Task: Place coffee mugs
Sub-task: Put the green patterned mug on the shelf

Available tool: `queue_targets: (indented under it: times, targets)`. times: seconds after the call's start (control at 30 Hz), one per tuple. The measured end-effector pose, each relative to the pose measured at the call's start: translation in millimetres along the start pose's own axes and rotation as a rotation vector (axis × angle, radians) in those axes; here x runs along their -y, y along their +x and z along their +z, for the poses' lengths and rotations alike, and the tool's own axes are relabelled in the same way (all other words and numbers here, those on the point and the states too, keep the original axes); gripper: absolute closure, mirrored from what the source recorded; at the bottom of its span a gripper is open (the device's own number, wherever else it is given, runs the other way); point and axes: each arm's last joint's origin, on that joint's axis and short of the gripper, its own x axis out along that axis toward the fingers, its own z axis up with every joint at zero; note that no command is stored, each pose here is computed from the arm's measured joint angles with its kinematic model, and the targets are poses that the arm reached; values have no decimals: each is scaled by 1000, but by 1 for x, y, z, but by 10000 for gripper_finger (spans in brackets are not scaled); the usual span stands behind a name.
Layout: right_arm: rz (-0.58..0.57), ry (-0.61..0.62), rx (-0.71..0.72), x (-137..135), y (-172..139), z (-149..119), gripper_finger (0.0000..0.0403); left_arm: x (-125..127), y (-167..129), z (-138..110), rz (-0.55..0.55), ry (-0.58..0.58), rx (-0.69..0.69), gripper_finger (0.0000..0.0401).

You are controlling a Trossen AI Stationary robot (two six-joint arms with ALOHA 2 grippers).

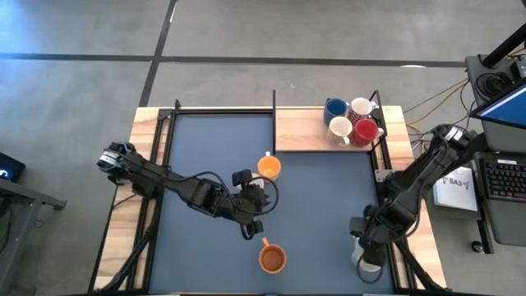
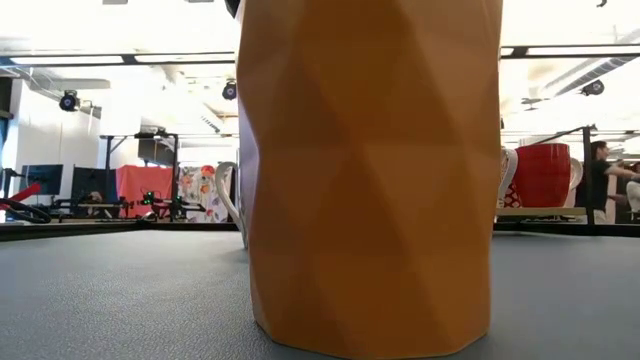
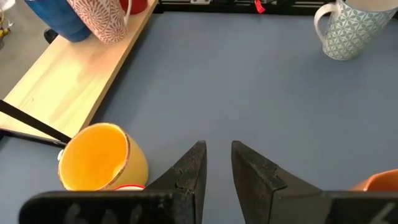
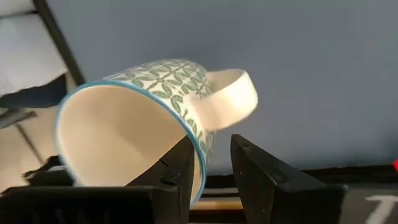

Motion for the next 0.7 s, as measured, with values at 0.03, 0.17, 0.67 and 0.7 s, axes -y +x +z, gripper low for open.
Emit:
queue_targets:
  times: [0.03,0.17,0.67,0.7]
  targets:
    - [-13,-8,0,0,3,1,310,0,0,0,0,1,0,343]
    - [-57,-34,-19,-2,13,5,324,0,0,0,0,7,0,343]
    - [-138,-144,57,0,-12,28,388,-1,0,0,2,90,-4,343]
    - [-160,-146,73,2,-18,34,388,-1,1,-1,4,93,-7,343]
